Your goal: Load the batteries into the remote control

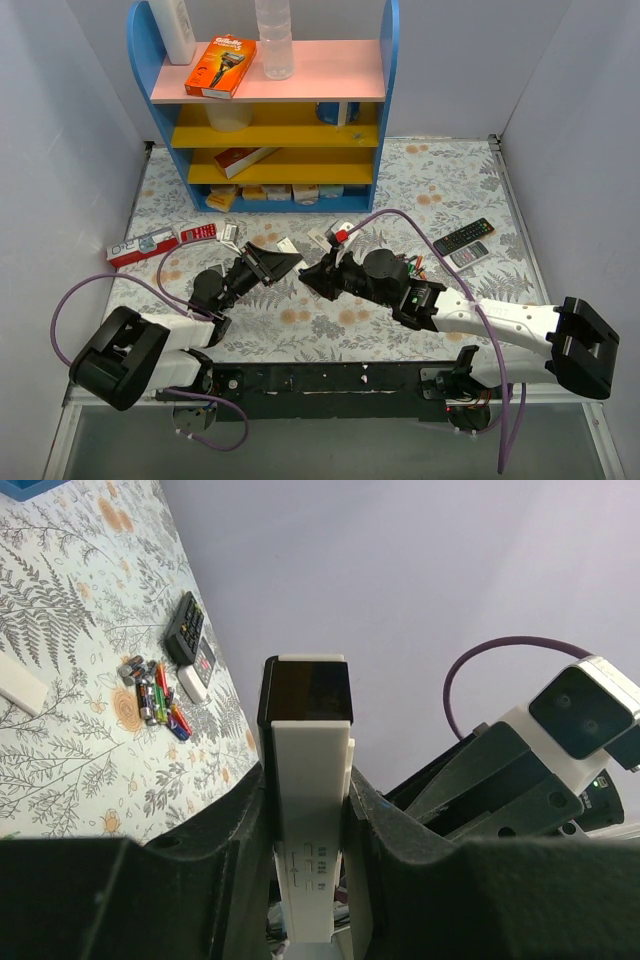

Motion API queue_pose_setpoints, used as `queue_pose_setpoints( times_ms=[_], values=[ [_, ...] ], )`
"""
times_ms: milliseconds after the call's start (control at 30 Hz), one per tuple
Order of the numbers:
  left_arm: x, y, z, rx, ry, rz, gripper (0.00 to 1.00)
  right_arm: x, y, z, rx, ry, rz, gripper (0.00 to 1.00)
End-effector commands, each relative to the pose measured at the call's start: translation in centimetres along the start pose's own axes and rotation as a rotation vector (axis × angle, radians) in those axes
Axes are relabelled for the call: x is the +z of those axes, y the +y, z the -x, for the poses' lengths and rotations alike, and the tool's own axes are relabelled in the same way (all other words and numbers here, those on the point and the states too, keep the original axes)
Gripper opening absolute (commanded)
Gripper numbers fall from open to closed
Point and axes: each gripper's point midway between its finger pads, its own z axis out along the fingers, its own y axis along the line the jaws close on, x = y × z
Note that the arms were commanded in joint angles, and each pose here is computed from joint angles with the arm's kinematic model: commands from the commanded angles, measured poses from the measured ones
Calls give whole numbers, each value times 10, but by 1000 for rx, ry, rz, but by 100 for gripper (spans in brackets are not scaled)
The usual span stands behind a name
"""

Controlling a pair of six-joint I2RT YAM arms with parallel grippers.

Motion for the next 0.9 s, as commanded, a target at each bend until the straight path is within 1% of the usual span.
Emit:
queue_pose_setpoints(
  times_ms=[0, 433, 800, 867],
  values=[
    [-1, -41, 10, 77, -50, -153, 0, 2, 8, 4, 24, -35, 43, 19],
    [-3, -55, 18, 89, -87, -182, 0, -6, -7, -9, 8, -39, -14, 20],
    [-1, -63, 23, 77, -106, -198, 0, -6, -5, -16, 8, -33, 10, 26],
    [-1, -65, 23, 76, -105, -202, 0, -6, -5, -17, 6, -31, 13, 28]
  ],
)
